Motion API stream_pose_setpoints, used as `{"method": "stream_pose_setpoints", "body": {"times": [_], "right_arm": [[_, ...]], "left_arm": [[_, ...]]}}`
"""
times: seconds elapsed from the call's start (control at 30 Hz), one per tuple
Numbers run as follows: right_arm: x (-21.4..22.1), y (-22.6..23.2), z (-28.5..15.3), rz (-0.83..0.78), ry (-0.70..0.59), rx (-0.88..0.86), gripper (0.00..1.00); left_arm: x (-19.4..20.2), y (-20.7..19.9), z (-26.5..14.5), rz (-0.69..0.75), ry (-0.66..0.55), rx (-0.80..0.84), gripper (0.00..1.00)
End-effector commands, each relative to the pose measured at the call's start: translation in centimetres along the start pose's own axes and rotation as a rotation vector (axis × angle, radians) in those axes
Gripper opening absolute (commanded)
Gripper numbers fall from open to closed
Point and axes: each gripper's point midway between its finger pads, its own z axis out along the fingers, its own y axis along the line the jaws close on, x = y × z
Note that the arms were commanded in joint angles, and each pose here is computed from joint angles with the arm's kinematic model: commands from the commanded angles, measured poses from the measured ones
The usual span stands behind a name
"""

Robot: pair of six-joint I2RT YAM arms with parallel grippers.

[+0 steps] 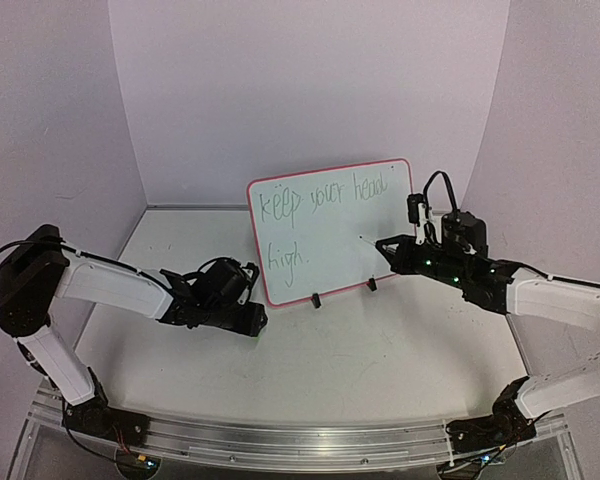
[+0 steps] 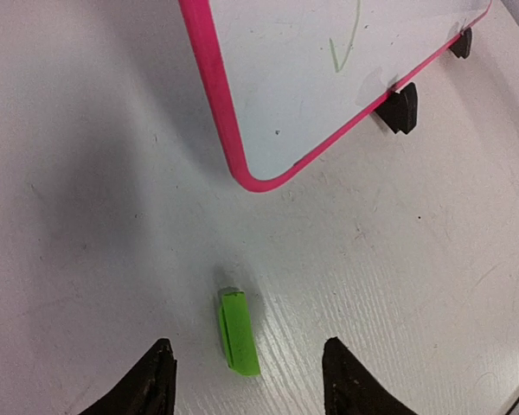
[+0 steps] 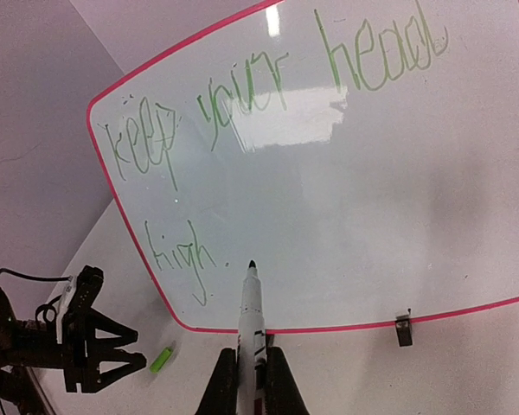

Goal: Write a sentence on the whiteboard
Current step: Pick up the pen cap from the center of the board.

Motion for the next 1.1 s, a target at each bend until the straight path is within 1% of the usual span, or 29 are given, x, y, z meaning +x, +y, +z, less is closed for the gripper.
{"method": "stream_pose_setpoints", "body": {"times": [0.0, 0.03, 0.07, 0.23, 0.53, 0.67, 0.83, 1.07], "right_arm": [[0.1, -0.8, 0.1, 0.024, -0.009, 0.033, 0.00], [0.1, -0.8, 0.1, 0.024, -0.008, 0.035, 0.00], [0.2, -1.0, 0.2, 0.026, -0.006, 0.039, 0.00], [0.8, -1.3, 0.7, 0.039, 0.012, 0.048, 0.00], [1.2, -1.5, 0.6, 0.043, 0.019, 0.053, 0.00], [1.3, -1.5, 0.6, 0.044, 0.018, 0.054, 0.00], [1.3, -1.5, 0.5, 0.045, 0.020, 0.053, 0.00], [1.4, -1.6, 0.5, 0.049, 0.021, 0.056, 0.00]], "left_arm": [[-2.0, 0.0, 0.0, 0.026, -0.051, -0.048, 0.51], [-2.0, -0.2, 0.1, 0.036, -0.043, -0.044, 0.48], [-1.8, -0.4, 0.3, 0.046, -0.034, -0.041, 0.47], [-0.8, -1.3, 1.3, 0.083, 0.009, -0.030, 0.44], [0.9, -0.4, 1.8, 0.100, 0.052, -0.101, 0.33], [1.2, -0.2, 2.0, 0.122, 0.065, -0.115, 0.25], [1.4, -0.1, 2.1, 0.130, 0.074, -0.121, 0.22], [2.1, -0.3, 2.7, 0.143, 0.104, -0.112, 0.22]]}}
